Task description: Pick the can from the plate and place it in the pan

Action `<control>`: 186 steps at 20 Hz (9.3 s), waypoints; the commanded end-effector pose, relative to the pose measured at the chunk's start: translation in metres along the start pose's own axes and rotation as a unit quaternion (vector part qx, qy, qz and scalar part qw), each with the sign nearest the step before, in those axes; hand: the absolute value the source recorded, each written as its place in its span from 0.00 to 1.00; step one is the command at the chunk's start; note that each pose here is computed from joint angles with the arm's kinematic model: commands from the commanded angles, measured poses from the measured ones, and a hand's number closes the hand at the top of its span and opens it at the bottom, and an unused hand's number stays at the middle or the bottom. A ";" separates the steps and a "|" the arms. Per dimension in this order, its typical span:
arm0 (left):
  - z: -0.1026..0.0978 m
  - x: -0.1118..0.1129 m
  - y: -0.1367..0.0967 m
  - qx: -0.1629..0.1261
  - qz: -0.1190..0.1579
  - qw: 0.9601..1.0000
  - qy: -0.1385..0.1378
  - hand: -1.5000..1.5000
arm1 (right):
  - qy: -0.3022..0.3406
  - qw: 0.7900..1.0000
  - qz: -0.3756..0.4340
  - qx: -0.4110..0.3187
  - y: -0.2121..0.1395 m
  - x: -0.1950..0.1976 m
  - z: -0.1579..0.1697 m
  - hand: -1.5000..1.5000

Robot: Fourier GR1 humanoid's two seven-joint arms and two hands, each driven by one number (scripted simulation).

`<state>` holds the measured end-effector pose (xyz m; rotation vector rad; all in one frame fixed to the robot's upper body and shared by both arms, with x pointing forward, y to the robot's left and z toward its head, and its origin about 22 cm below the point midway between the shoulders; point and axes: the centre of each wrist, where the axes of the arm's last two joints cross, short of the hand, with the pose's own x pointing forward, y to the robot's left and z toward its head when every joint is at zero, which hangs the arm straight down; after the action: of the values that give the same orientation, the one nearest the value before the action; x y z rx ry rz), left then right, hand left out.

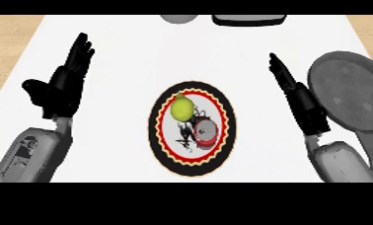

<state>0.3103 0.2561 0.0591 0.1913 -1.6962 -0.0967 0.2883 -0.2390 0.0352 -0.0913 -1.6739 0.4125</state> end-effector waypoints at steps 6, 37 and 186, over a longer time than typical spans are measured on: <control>0.079 -0.092 -0.011 0.090 0.114 0.962 0.231 0.50 | 0.054 0.981 -0.174 -0.063 0.074 0.018 0.010 1.00; 0.096 -0.083 -0.024 0.060 0.140 0.960 0.236 0.50 | 0.301 0.864 0.401 -0.042 0.157 0.105 0.014 0.00; 0.116 -0.096 -0.013 0.076 0.142 0.955 0.247 0.50 | 0.036 0.943 -0.030 -0.328 -0.254 -0.104 0.128 0.00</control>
<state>0.2204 0.2510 -0.0477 0.0802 -1.2223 0.2713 0.2364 -0.5415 0.0179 -0.5379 -1.6789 -0.2053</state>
